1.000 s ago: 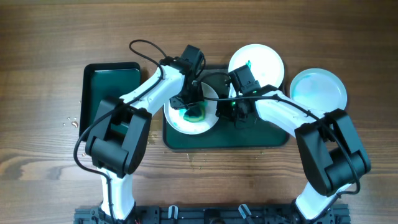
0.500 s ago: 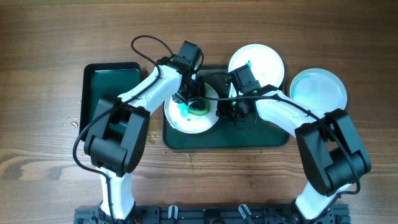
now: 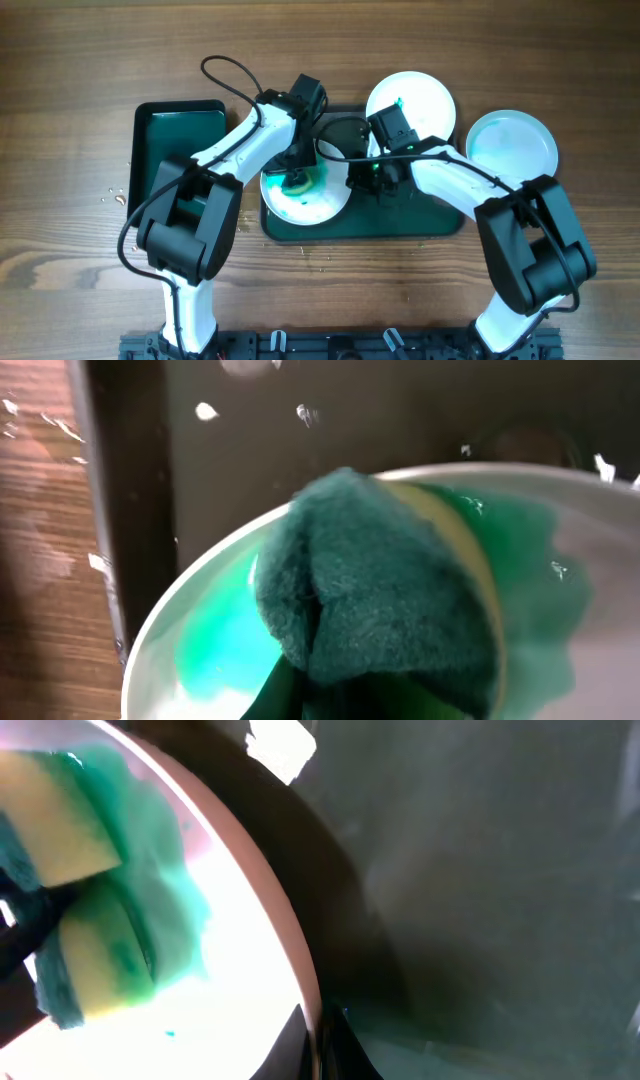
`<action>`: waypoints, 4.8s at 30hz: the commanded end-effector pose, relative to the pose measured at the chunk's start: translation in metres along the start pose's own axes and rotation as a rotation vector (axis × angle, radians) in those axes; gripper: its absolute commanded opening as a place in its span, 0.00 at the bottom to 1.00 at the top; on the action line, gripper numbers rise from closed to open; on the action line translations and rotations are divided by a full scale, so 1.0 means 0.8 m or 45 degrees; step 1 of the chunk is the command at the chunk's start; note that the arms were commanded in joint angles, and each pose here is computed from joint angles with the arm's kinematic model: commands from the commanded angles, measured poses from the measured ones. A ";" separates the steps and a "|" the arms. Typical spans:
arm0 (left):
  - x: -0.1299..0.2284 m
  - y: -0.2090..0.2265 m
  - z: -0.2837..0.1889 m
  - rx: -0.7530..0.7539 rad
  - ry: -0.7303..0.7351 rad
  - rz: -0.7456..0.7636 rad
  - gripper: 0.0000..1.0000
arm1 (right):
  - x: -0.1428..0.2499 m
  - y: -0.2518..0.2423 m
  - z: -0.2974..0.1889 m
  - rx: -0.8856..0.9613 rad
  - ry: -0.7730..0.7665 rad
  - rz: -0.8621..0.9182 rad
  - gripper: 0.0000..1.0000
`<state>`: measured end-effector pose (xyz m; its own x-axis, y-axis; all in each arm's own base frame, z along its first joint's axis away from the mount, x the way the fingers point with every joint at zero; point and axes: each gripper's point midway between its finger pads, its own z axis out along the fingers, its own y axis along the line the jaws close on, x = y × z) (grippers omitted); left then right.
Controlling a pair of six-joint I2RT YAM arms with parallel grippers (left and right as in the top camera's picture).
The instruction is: Clean dirty plates on tray and stack at the side
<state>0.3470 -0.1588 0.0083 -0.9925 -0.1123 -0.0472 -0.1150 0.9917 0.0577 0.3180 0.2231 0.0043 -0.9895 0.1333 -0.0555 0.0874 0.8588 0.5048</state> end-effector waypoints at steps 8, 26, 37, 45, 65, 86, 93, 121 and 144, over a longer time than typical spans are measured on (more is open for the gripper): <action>0.063 -0.055 0.002 0.402 0.293 0.365 0.04 | -0.037 -0.025 -0.017 -0.098 -0.052 0.090 0.04; 0.088 -0.130 0.000 0.349 0.233 -0.021 0.04 | -0.038 -0.019 -0.017 -0.130 -0.051 0.083 0.04; 0.055 -0.111 0.008 0.228 0.070 -0.153 0.04 | -0.035 -0.021 -0.016 -0.125 -0.042 0.087 0.04; 0.001 -0.039 0.016 0.106 -0.018 -0.327 0.04 | -0.023 -0.025 -0.014 -0.098 0.004 0.104 0.04; 0.013 -0.071 -0.010 0.630 0.205 0.156 0.04 | -0.007 -0.018 -0.001 -0.048 0.014 0.087 0.04; 0.041 -0.099 -0.010 0.626 0.131 0.623 0.04 | -0.008 -0.017 -0.001 -0.051 0.008 0.081 0.04; -0.004 -0.085 -0.001 0.507 -0.004 0.431 0.04 | -0.008 -0.017 -0.001 -0.051 0.009 0.081 0.04; 0.034 -0.093 -0.017 0.345 0.147 0.170 0.04 | -0.008 -0.016 -0.001 -0.055 0.009 0.080 0.04; -0.039 -0.002 0.001 0.020 -0.084 -0.042 0.04 | -0.008 -0.016 -0.001 -0.055 0.008 0.075 0.04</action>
<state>0.3785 -0.1874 0.0173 -0.9880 -0.1108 -0.1078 -0.1014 0.9909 -0.0888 0.3300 0.2155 0.0108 -0.9838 0.1751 -0.0394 0.1213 0.8103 0.5733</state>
